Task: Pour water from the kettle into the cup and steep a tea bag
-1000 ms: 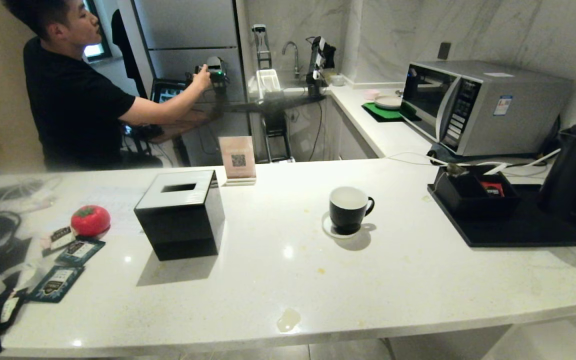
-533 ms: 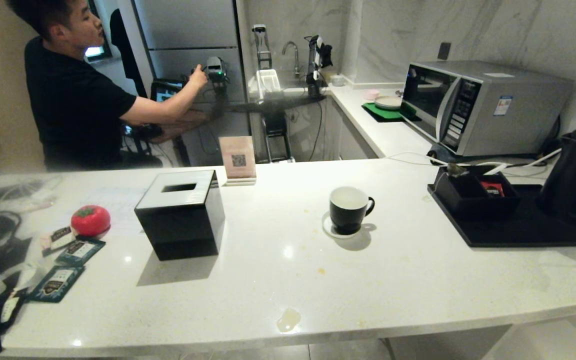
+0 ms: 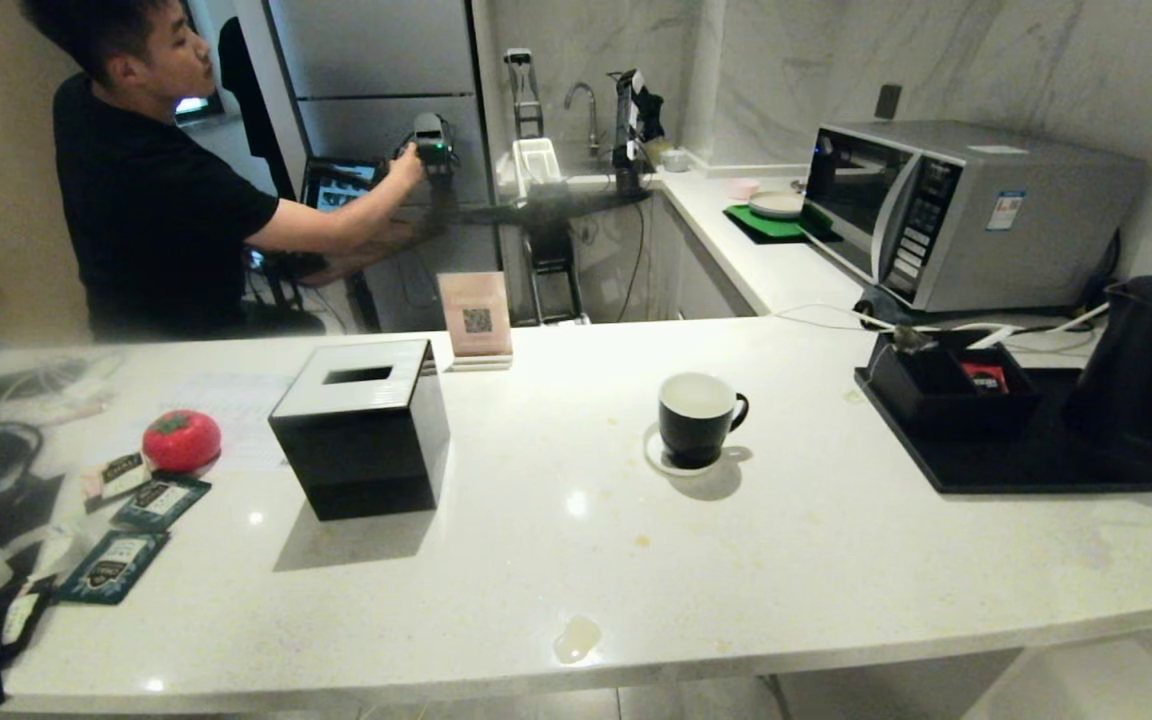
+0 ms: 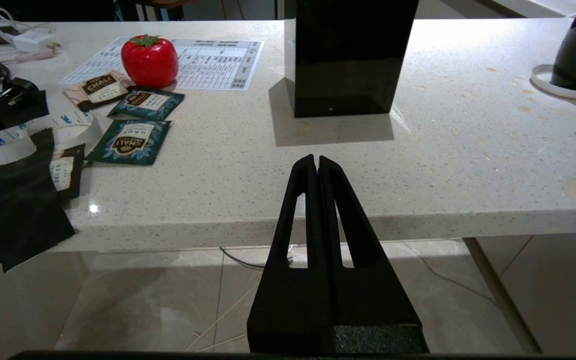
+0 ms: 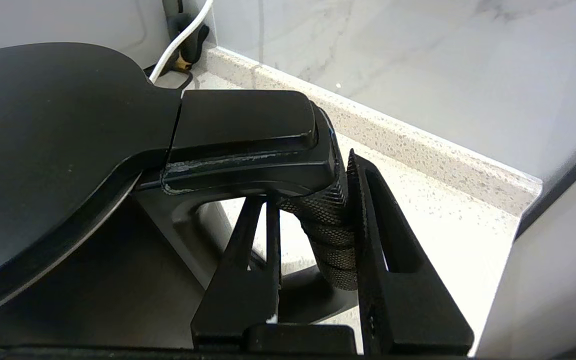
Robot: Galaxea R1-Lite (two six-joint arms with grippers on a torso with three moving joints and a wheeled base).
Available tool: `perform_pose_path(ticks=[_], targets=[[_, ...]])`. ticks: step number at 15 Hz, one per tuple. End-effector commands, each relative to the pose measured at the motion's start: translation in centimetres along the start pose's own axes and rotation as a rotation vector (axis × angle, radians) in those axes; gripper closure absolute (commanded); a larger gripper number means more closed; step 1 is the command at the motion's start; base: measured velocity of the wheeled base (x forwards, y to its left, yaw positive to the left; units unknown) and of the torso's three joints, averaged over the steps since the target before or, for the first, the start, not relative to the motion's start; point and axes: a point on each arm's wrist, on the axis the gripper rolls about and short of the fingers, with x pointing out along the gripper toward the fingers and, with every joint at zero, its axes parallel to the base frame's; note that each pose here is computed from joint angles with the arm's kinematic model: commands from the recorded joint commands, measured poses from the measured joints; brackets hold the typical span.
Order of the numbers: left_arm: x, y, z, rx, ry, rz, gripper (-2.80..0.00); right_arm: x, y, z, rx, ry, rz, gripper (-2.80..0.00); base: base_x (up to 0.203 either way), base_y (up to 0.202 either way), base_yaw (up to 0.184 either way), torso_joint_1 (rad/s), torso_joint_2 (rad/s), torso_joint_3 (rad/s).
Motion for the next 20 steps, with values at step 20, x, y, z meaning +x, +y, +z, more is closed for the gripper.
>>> perform_pose_path(ticks=[20], targets=[[0.0,0.0,0.0,-0.001,0.001,0.001,0.00,5.0,1.5,-3.5,-0.002,0.007,-0.015,0.00,0.000,0.000,0.000,0.000,0.00,0.000]])
